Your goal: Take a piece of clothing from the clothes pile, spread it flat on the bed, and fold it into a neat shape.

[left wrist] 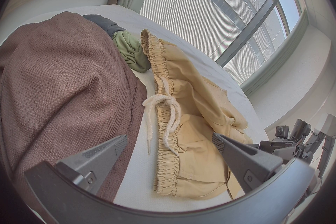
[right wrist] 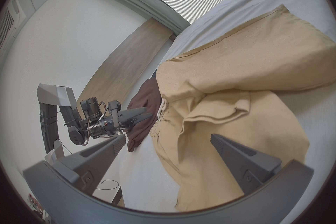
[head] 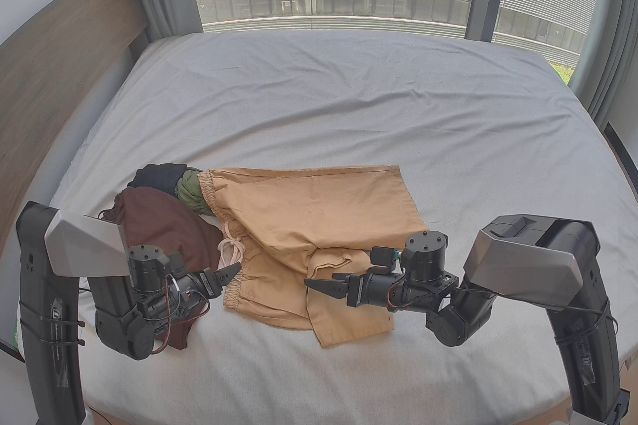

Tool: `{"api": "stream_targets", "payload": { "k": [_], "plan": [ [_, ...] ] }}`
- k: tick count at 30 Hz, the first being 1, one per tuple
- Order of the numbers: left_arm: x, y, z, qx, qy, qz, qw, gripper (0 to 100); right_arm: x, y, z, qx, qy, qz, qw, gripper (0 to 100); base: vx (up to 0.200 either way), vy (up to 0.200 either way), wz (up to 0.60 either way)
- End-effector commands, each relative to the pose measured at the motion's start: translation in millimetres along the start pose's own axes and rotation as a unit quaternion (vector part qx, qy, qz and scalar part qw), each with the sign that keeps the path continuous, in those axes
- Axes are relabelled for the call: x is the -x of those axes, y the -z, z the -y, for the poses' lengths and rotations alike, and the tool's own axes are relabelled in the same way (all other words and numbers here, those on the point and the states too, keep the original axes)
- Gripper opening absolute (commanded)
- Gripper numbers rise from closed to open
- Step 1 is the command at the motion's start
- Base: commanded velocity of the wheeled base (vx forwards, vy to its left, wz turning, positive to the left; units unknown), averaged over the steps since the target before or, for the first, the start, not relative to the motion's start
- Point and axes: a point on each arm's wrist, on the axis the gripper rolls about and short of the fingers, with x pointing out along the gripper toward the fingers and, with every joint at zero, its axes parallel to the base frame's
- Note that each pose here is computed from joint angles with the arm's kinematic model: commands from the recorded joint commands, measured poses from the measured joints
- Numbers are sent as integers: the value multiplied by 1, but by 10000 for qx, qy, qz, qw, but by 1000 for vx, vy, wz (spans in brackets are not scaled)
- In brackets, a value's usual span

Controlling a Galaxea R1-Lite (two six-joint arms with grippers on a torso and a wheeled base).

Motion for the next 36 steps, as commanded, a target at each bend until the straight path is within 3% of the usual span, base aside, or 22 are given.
{"api": "stream_targets", "payload": {
  "k": [1,24,25,36],
  "plan": [
    [0,1,0,4,-2,-11,10000,100,-9,-5,3,29,-33,47,10000,100,0,0,0],
    [-1,-1,0,-1,16,23,10000,100,-38,-1,19,-98,-137,133,9998,100,0,0,0],
    [-1,-1,0,-1,16,23,10000,100,-38,-1,19,-95,-133,142,9998,0,0,0,0],
    [-1,-3,1,-19,74,110,9999,100,-38,1,31,-154,-29,141,9998,0,0,0,0]
  ]
}}
